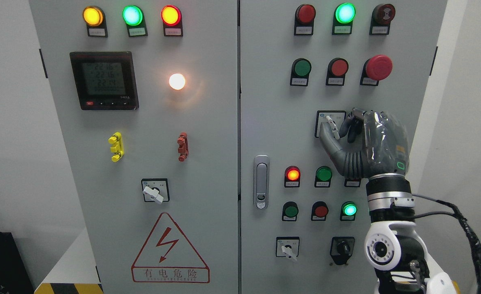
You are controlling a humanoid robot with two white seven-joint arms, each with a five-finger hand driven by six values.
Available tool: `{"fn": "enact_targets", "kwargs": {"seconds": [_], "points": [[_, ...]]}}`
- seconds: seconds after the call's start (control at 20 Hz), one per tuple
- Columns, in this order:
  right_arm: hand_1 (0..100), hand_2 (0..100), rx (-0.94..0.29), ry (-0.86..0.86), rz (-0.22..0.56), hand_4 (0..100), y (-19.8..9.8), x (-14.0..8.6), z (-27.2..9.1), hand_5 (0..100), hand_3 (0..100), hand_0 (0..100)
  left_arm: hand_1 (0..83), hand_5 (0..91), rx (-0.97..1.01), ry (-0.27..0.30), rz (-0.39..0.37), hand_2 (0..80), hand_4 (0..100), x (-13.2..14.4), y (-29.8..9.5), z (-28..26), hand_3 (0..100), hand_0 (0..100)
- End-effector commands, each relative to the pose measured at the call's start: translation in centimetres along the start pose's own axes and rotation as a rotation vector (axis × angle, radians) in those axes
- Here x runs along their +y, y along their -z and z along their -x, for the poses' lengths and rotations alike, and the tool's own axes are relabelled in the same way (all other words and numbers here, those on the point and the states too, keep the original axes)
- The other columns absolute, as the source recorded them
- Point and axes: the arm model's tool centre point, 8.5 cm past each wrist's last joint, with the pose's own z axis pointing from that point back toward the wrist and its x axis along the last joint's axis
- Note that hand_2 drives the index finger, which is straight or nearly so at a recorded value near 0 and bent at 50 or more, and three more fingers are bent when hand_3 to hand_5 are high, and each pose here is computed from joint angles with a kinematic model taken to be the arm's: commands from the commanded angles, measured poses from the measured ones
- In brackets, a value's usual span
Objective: Rotate and turn off gray switch
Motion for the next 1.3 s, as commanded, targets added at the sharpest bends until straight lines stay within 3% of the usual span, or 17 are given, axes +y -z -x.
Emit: {"fn": "enact_targets", "kwargs": {"seconds": [0.0,1.25], "points": [[43,73,-0.002,0.014,-0.013,79,0.11,0.7,-0.52,97,94,47,38.9,0.0,0.026,-0.022,-0.003,0.0,0,0.02,-0.11,0.82,0,12],[37,74,0.002,0.021,-0.017,80,-0.07,0.91,-0.44,98,96,54,38.9,0.0,0.026,-0.022,-0.002,0.0,0,0.01,-0.11,0.82,0,12]]}}
